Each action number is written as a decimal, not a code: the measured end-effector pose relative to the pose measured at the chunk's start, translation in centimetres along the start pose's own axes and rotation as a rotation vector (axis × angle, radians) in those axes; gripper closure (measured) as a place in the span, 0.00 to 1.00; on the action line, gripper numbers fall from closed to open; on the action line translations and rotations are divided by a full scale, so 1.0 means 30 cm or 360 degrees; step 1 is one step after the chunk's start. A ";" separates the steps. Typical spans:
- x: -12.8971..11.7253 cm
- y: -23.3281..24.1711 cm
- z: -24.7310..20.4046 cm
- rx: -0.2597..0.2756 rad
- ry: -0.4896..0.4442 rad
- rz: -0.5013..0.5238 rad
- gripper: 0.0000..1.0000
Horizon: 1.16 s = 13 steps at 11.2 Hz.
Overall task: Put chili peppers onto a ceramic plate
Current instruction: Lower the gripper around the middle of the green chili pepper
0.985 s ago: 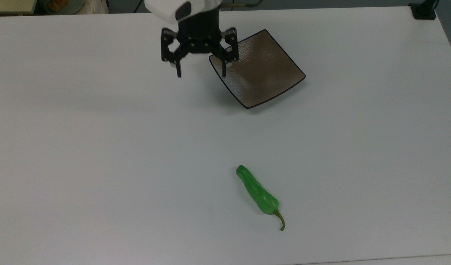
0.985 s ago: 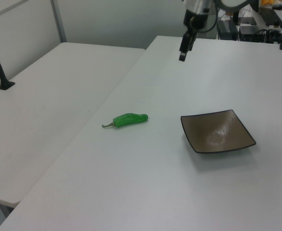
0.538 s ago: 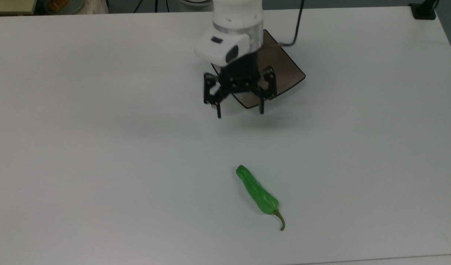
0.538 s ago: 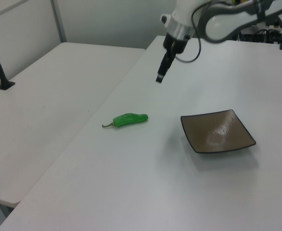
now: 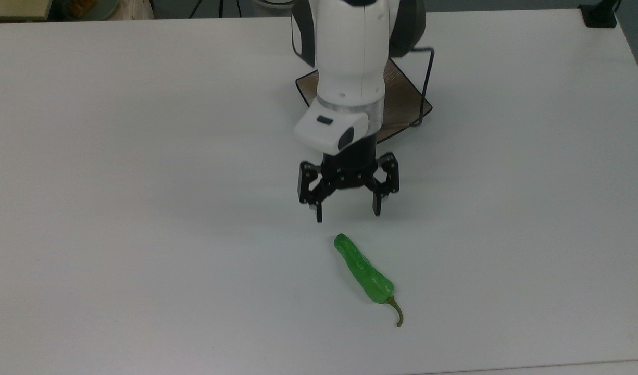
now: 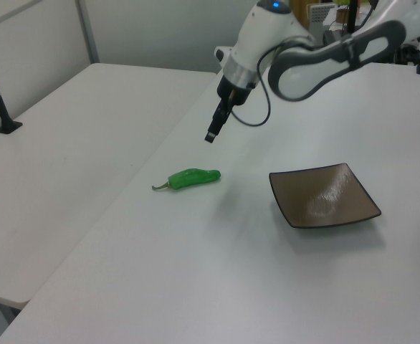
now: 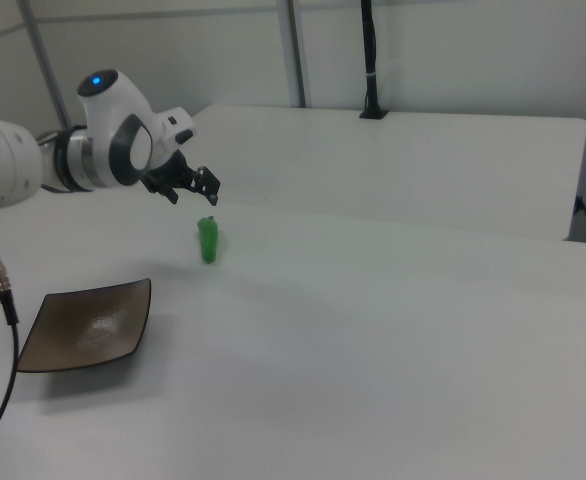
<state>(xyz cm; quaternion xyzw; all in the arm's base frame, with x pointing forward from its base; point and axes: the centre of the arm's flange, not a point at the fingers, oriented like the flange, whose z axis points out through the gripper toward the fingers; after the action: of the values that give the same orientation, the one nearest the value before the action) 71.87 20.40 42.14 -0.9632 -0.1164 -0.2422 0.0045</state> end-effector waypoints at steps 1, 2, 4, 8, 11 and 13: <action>0.004 -0.010 0.060 0.0007 0.0077 -0.0014 0.00; -0.002 -0.019 0.115 0.0019 0.0136 -0.0019 0.00; -0.024 -0.028 0.208 0.0031 0.0180 -0.0024 0.00; -0.046 -0.047 0.321 0.0012 0.0206 -0.0092 0.00; -0.081 -0.079 0.400 0.0013 0.0187 -0.0143 0.00; -0.095 -0.106 0.426 0.0034 0.0173 -0.0150 0.00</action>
<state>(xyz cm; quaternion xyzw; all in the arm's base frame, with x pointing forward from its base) 74.68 23.68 29.37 -0.9420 -0.1636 -0.2927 0.0097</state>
